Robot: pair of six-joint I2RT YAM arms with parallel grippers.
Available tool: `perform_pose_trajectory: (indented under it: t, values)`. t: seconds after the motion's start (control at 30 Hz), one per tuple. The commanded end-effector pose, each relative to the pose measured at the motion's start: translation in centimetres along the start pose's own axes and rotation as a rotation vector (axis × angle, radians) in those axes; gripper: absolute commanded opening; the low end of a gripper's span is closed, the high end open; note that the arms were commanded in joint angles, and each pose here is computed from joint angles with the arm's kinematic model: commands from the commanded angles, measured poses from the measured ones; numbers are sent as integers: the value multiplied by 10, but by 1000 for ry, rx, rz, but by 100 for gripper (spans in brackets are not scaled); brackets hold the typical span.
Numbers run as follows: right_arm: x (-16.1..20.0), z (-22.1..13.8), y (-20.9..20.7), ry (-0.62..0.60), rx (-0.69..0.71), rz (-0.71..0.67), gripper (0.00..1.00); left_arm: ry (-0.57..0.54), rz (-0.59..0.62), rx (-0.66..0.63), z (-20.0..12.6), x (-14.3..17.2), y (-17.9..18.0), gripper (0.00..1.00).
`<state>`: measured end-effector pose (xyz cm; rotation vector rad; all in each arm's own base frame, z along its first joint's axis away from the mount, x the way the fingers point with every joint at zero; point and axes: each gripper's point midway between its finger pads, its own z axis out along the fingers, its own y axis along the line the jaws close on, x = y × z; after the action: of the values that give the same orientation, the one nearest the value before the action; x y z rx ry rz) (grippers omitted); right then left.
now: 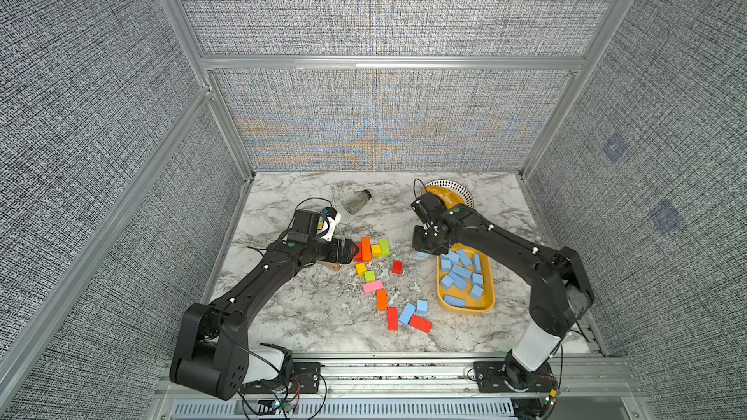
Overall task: Pick out the blue building blocks
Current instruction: Pick up the building block from the center of the board, then place the building block in the storage box.
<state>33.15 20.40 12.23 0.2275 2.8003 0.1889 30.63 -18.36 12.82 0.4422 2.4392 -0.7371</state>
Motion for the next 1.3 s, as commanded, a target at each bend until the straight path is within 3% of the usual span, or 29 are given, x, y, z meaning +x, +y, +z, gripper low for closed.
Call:
perform_pose_trajectory:
  t: [0.0, 0.2, 0.4, 0.93, 1.27]
  values:
    - [15, -7, -53, 39, 166, -47, 12, 3, 102, 88, 4, -4, -25, 98]
    - [42, -9, -107, 68, 177, 43, 13, 62, 183, 140, 16, 4, -50, 98]
    - [48, 1, -130, 62, 187, 49, 17, 74, 185, 130, 19, 4, -49, 98]
    - [-20, 26, -144, 58, 273, -51, 25, 86, 189, 125, 19, 5, -49, 98]
    - [-28, 26, -142, 68, 260, -57, 32, 90, 193, 123, 20, 4, -49, 98]
